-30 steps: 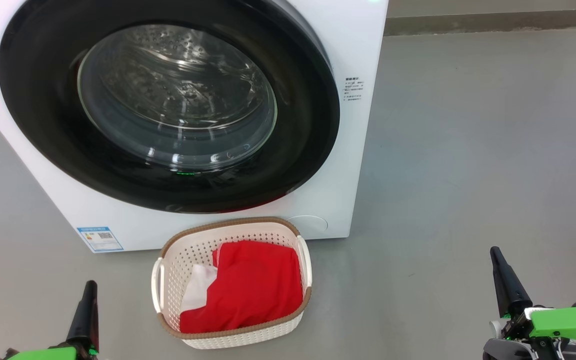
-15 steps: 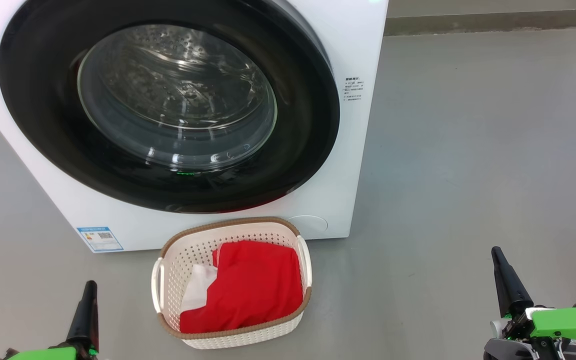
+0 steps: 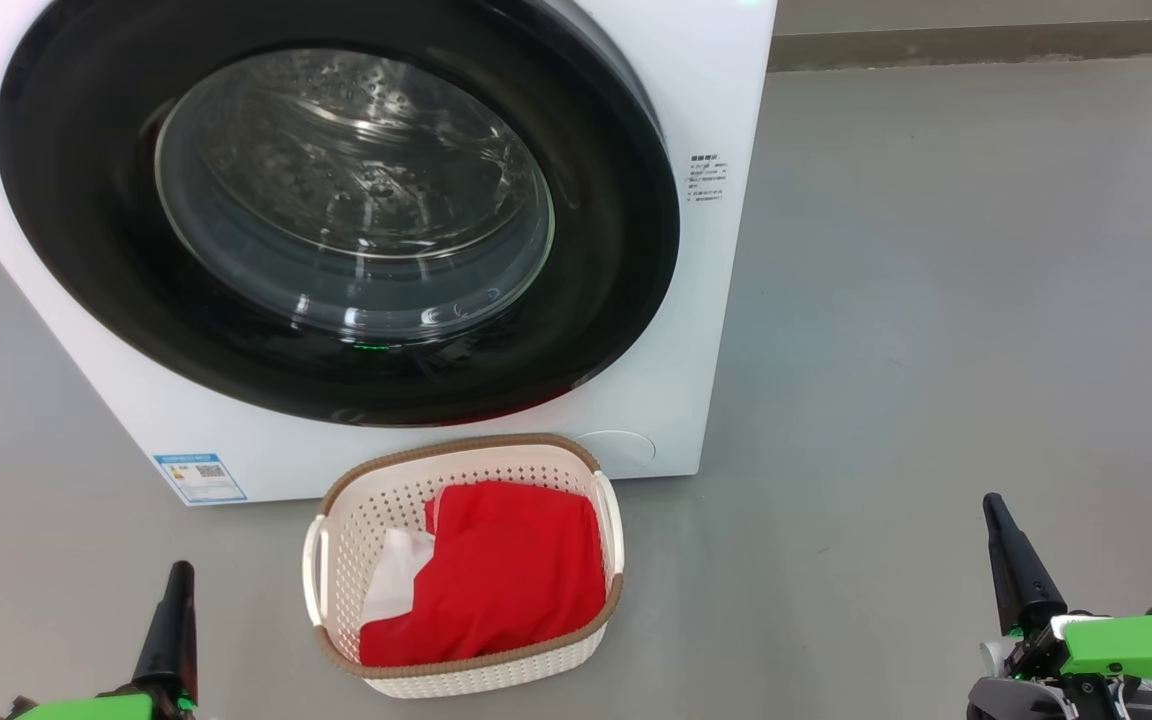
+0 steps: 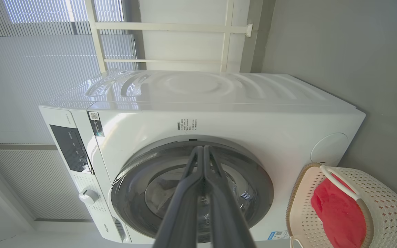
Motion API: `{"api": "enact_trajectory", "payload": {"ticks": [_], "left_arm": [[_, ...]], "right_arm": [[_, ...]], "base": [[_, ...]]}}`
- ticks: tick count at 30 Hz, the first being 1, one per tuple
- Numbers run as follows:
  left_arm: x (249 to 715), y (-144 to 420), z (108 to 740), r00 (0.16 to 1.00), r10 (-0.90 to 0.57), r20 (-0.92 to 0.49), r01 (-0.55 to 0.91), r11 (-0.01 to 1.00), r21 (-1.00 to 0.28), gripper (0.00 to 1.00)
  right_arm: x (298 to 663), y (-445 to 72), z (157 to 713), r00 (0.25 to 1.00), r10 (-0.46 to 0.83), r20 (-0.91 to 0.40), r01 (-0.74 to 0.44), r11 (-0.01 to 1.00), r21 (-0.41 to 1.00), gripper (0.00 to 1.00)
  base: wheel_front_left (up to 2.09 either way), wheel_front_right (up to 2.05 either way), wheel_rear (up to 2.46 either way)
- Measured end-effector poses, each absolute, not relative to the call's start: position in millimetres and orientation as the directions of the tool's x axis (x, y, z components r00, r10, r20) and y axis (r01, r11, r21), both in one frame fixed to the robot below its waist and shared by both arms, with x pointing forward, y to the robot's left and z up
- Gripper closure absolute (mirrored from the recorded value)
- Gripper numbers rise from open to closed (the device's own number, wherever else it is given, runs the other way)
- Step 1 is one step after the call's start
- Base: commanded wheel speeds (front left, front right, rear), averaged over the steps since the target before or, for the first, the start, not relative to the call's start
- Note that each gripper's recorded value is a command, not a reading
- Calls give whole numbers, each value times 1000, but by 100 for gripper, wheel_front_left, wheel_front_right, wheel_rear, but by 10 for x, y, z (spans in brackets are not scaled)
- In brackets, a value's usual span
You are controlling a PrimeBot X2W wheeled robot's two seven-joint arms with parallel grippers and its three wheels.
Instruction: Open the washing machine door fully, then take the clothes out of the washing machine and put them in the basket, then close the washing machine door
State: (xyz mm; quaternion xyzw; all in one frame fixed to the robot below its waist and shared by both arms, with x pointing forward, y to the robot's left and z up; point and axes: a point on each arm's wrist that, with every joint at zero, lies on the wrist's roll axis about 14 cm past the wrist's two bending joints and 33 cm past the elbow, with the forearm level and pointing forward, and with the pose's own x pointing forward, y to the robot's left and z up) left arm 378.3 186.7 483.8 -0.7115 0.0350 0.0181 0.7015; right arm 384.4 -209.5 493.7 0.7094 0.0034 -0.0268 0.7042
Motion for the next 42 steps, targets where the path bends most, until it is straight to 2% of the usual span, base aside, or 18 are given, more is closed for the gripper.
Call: {"api": "enact_trajectory", "payload": {"ticks": [42], "left_arm": [[3783,1868,4838,997,-24,-75,-75,-13,-997,100]], "right_arm": [[3843,-2095,4936,999,-34,-43,43,-10,999,100]], "base": [[0,0,0]]}}
